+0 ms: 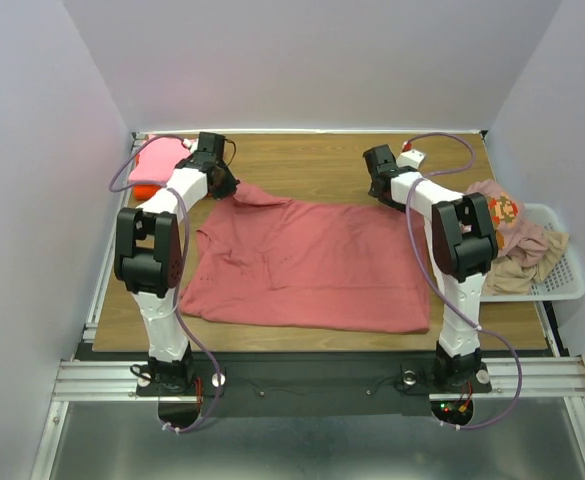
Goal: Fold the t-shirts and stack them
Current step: Fold the tshirt
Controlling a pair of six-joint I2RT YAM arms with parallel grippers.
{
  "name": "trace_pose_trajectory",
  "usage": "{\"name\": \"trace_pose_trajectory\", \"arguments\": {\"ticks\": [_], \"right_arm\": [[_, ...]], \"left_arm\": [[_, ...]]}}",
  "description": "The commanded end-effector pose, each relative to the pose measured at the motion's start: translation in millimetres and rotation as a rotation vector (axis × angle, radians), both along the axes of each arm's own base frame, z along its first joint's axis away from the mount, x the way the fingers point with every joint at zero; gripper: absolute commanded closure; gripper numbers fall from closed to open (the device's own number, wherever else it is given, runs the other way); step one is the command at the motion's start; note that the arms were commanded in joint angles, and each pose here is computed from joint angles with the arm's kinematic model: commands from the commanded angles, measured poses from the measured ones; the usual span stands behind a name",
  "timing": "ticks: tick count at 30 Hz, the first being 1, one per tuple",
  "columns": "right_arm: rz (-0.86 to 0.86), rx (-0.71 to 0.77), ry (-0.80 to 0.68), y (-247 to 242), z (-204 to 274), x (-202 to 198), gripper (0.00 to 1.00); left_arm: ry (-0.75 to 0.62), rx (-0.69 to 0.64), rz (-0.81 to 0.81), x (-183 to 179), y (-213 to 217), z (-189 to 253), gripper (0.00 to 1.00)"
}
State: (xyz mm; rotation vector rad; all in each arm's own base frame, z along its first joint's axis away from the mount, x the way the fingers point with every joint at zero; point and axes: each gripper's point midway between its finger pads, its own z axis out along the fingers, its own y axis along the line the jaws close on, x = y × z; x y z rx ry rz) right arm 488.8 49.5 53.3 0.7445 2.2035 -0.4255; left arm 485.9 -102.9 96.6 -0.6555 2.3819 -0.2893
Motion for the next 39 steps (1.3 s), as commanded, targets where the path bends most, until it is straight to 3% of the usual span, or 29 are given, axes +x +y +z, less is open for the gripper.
{"name": "trace_pose_trajectory", "arguments": {"ticks": [1, 8, 12, 16, 20, 25, 39], "right_arm": [[-0.074, -0.039, -0.048, -10.4, -3.1, 7.0, 0.22], [-0.093, -0.053, -0.016, -13.2, -22.2, 2.2, 0.29], [-0.097, -0.040, -0.010, -12.6, -25.0, -2.5, 0.46], [-0.096, -0.032, -0.018, -13.2, -17.3, -6.8, 0.70], [-0.102, -0.026, -0.028, -15.1, -9.5, -13.9, 0.79], [-0.100, -0.027, -0.019, -17.4, -7.8, -23.1, 1.00], [-0.070, -0.067, -0.089, -23.7, 45.2, -26.1, 1.00]], "left_arm": [[-0.099, -0.003, -0.009, -2.1, 0.6, 37.1, 1.00], [-0.115, -0.001, -0.001, -8.4, 3.4, 41.2, 1.00], [-0.117, 0.001, -0.005, -10.5, 3.7, 42.3, 1.00], [-0.128, 0.009, 0.009, -14.0, 7.3, 47.0, 1.00], [-0.132, 0.013, 0.017, -18.0, 9.6, 49.6, 1.00], [-0.128, 0.010, 0.020, -22.7, 10.0, 48.3, 1.00], [-0.154, -0.005, 0.017, -37.1, 10.9, 55.3, 1.00]]}}
